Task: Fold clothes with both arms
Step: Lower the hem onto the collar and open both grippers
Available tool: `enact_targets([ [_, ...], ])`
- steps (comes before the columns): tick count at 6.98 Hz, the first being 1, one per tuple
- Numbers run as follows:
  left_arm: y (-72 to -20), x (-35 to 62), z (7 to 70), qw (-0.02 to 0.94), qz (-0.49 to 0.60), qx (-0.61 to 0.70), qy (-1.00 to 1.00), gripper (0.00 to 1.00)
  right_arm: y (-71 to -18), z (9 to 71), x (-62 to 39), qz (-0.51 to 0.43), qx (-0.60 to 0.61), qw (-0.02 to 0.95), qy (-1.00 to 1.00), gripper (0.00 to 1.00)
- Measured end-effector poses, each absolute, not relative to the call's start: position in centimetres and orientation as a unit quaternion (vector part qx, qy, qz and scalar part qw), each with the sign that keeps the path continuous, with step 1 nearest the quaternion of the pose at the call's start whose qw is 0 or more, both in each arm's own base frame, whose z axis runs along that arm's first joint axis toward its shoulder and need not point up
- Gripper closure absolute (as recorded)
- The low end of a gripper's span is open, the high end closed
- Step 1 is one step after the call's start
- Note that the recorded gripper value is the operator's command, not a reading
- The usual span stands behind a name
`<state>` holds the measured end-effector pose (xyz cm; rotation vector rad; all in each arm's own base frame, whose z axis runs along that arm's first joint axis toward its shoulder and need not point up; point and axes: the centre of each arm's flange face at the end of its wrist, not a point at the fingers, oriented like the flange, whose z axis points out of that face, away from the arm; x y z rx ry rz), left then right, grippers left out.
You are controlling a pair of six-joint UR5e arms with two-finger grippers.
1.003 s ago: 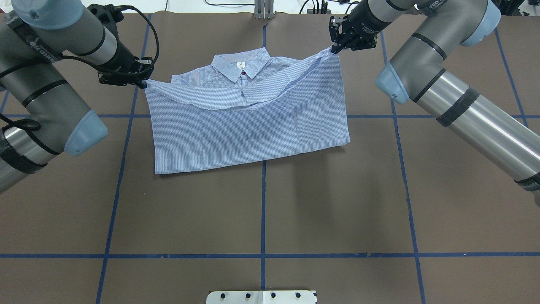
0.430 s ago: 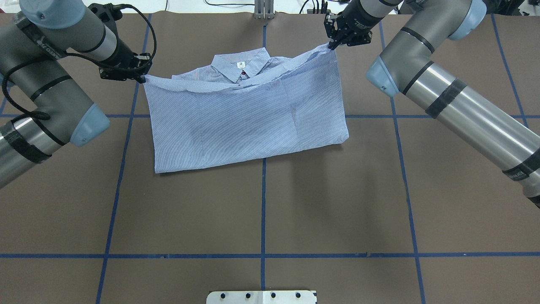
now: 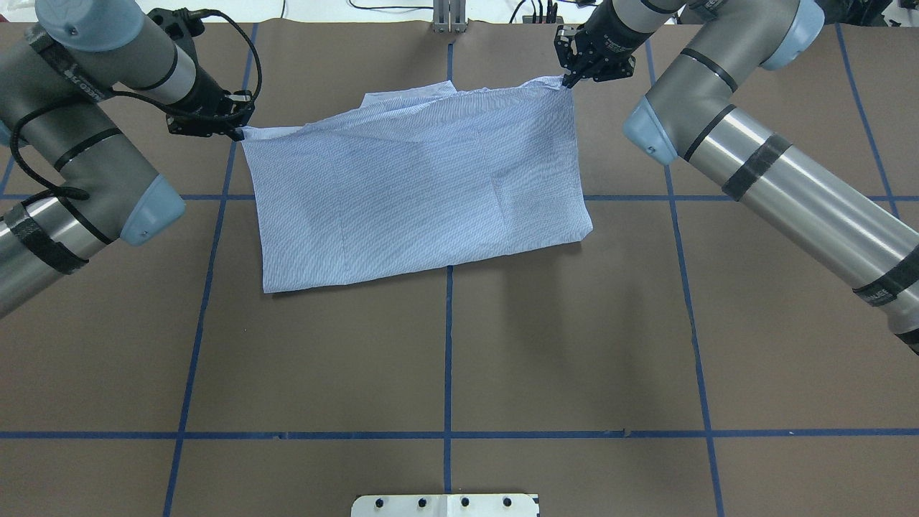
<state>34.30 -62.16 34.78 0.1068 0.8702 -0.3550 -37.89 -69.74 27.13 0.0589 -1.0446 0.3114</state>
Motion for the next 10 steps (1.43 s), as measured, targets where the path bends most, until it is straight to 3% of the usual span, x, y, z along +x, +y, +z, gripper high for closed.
enact_targets([
  [10,-63.1,35.1,33.5,0.889,-0.175,0.05,0.42,1.0,-69.4,25.5,-39.8,0.139,0.061,0.852,-0.502,1.0],
])
